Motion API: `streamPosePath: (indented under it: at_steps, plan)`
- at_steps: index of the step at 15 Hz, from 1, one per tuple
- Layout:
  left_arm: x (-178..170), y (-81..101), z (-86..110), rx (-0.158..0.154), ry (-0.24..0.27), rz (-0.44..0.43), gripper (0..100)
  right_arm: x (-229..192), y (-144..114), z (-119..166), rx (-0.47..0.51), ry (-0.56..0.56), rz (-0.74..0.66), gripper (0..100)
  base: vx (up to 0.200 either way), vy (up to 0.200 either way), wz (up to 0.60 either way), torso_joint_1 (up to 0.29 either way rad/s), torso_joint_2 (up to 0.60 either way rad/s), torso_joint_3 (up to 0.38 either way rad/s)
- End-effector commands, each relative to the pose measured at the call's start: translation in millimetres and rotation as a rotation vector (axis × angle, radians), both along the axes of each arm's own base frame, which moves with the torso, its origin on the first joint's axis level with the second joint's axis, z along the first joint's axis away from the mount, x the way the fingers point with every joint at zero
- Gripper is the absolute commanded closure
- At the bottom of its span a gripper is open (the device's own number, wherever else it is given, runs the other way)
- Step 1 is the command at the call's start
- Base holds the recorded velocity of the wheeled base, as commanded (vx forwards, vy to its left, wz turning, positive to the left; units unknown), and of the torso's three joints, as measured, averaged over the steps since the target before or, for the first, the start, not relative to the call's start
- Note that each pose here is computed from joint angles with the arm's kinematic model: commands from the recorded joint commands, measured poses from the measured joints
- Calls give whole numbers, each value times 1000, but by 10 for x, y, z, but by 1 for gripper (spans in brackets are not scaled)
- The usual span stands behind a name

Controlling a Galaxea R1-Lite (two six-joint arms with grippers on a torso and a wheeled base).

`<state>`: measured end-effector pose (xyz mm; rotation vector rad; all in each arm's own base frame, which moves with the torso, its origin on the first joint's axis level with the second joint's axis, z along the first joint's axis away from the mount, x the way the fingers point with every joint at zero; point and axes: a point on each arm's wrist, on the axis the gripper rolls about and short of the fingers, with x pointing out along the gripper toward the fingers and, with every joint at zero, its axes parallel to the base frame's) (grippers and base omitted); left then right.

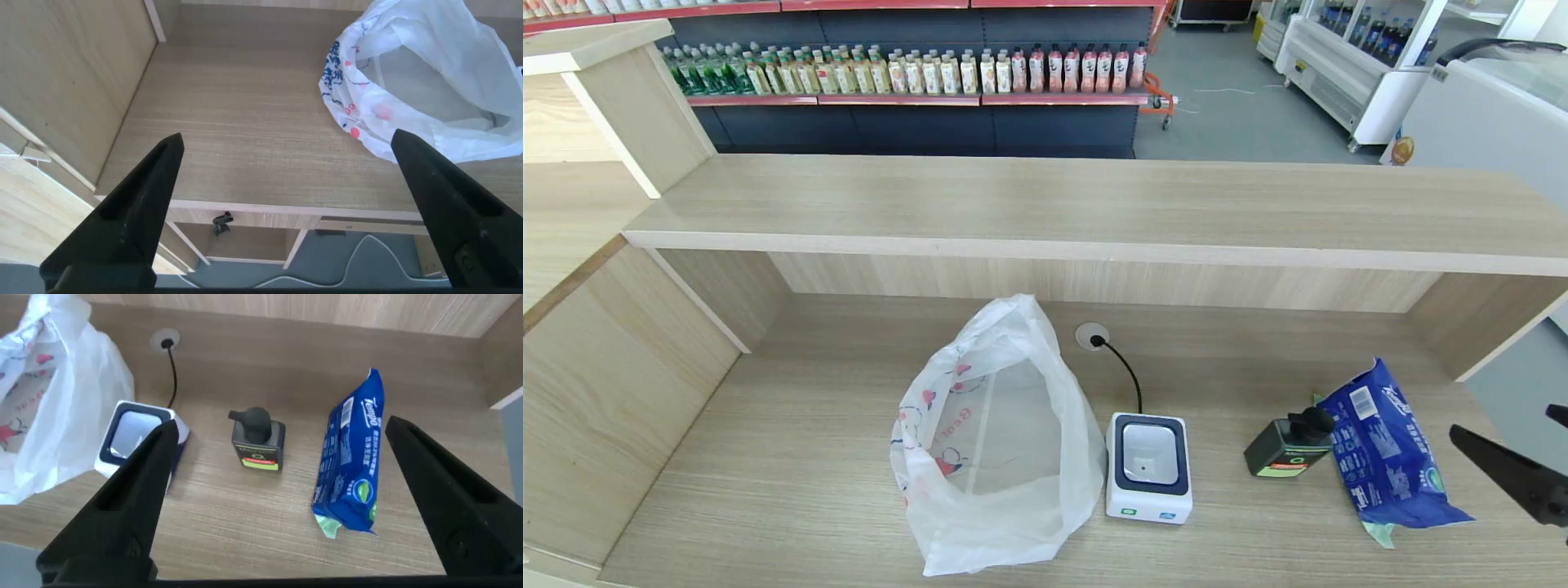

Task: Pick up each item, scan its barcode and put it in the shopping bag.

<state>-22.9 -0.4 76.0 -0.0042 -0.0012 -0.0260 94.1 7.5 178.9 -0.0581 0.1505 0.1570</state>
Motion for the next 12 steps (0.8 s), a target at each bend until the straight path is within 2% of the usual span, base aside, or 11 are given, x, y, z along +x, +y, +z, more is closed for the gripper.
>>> streamPosePath:
  at_steps: [1, 2, 6, 12]
  plan:
    - [0, 0, -1, 0, 0, 0, 0, 375, 24, -316, -31, 228, 7, 0, 0, 0, 0, 0, 0, 0]
    - [0, 0, -1, 0, 0, 0, 0, 390, 25, -433, -44, 285, 11, 0, 0, 0, 0, 0, 0, 0]
    - [0, 0, -1, 0, 0, 0, 0, 409, -28, -609, -54, 382, -21, 0, 0, 0, 0, 0, 0, 0]
    - [0, 0, -1, 0, 0, -2, 0, 541, -23, -712, -55, 459, 32, 0, 0, 0, 0, 0, 0, 0]
